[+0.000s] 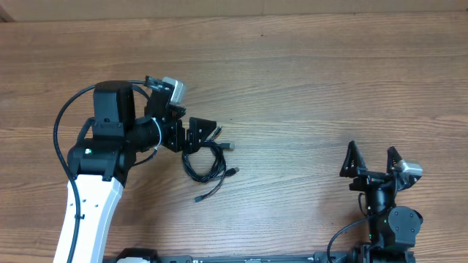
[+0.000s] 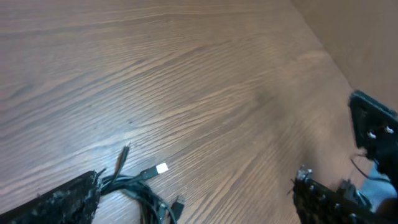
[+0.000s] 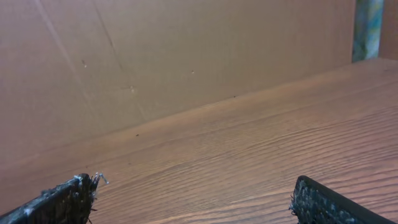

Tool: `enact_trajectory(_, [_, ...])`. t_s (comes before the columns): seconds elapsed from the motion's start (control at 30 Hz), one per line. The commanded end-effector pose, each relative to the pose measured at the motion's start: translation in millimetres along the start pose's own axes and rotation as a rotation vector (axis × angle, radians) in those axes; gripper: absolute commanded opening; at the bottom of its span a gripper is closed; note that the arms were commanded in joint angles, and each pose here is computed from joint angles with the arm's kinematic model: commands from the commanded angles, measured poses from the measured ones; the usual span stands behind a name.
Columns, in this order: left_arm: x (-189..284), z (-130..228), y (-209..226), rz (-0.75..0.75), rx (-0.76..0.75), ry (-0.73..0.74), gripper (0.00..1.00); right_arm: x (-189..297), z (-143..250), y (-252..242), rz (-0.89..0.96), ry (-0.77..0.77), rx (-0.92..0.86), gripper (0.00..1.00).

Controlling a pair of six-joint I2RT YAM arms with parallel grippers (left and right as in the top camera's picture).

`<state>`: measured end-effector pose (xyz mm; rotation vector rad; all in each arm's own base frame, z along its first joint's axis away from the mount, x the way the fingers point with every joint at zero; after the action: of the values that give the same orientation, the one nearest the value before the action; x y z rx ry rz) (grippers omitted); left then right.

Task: Untangle cables
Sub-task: 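Move the left gripper over the black cable bundle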

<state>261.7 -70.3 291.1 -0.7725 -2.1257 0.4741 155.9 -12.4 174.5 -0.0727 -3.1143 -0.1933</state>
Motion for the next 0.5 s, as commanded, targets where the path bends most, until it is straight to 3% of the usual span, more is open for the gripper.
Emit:
enact_trajectory(0.0, [2,-7,8,-0.121,0.131,-0.037,0.96,0,3,0,0.002,-0.001,0.001,1.0])
enact_trajectory(0.23, [3,-5,12,-0.174,0.179,-0.036,0.91,0,3,0,0.002,-0.001,0.001,1.0])
enact_trajectory(0.47, [9,-5,24,-0.349,0.275,-0.066,0.9,0,3,0,0.002,-0.001,0.001,1.0])
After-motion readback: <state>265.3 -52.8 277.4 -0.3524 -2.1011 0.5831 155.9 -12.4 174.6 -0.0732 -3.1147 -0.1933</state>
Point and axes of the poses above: each gripper's point midway between its finger pads, its own x axis back along the fingers, its own y axis along the line the jaws close on, z = x × y, the point moved 9 cm from there along x, back along the fingers, and after that the axes turned 9 degrees about x, right-handed, at the moved point
